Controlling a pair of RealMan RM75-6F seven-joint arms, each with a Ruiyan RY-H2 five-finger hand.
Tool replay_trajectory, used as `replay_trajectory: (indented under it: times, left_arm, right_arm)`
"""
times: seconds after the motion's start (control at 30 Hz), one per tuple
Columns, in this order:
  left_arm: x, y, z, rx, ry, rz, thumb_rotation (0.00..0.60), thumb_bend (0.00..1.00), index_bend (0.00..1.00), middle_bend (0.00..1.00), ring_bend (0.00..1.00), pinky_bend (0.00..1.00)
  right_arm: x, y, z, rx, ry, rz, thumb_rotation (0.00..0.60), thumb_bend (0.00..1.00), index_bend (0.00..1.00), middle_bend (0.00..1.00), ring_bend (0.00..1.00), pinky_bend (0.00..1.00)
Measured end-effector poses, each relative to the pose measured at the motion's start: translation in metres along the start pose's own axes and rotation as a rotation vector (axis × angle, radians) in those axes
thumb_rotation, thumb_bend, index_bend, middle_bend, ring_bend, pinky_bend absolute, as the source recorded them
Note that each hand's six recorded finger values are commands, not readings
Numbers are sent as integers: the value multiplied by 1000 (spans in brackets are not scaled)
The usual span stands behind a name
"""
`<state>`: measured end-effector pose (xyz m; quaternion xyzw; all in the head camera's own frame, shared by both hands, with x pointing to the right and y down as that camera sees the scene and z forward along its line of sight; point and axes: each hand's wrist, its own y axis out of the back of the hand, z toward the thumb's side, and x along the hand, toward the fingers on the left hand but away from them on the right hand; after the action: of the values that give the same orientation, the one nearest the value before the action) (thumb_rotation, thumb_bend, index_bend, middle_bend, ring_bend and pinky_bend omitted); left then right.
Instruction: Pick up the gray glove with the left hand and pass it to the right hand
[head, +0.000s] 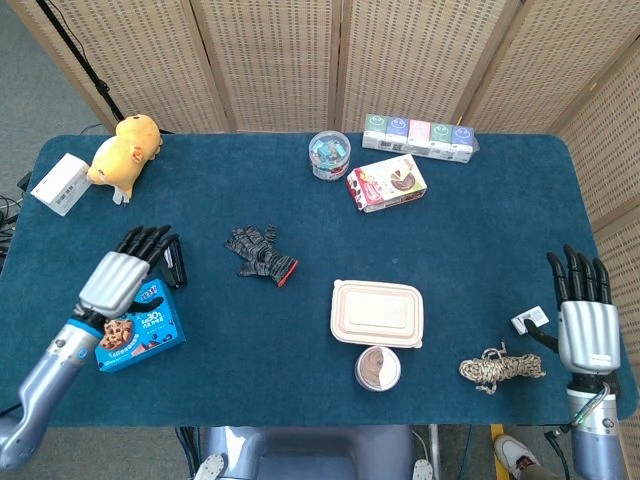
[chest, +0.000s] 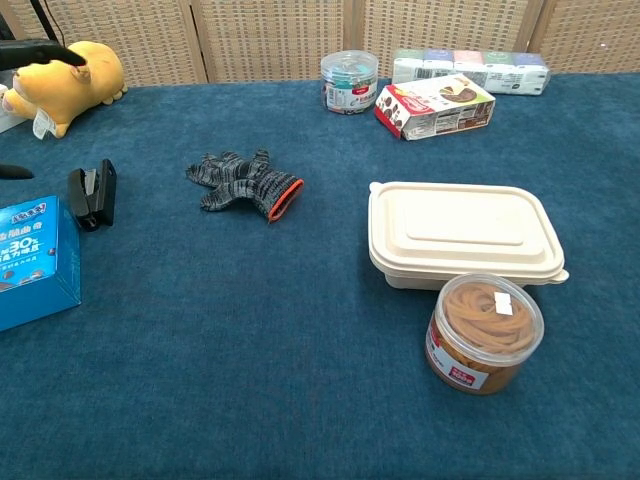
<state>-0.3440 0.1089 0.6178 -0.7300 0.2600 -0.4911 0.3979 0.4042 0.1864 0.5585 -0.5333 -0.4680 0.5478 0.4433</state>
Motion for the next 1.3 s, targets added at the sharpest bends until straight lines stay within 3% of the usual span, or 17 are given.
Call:
replay_trajectory:
  times: [0.2,0.43,0.97,1.1,1.3]
  left_arm:
    - [49,-8,13,72,-138,-49,600,150,0,0,0,0]
    - [106,-39,41,169,-226,-150,600,150,0,0,0,0]
    - [169,-76,94,229,-280,-200,600,149,0,0,0,0]
    - [179,-79,102,238,-281,-195,600,234,5,0,0,2]
    - [192,-77,111,236,-274,-175,600,364,117,34,10,104]
  right_arm:
    - [-2,4,-7,0,-26,-13,600,60,43,0,0,0]
    - [-3,8,-13,-7,-44,-20,600,60,43,0,0,0]
    - [-8,3,-25,-8,-86,0,600,60,35,0,0,0]
    - [-9,3,-28,-2,-94,-1,600,60,32,0,0,0]
    - [-9,6,-30,-8,-102,-7,600,60,32,0,0,0]
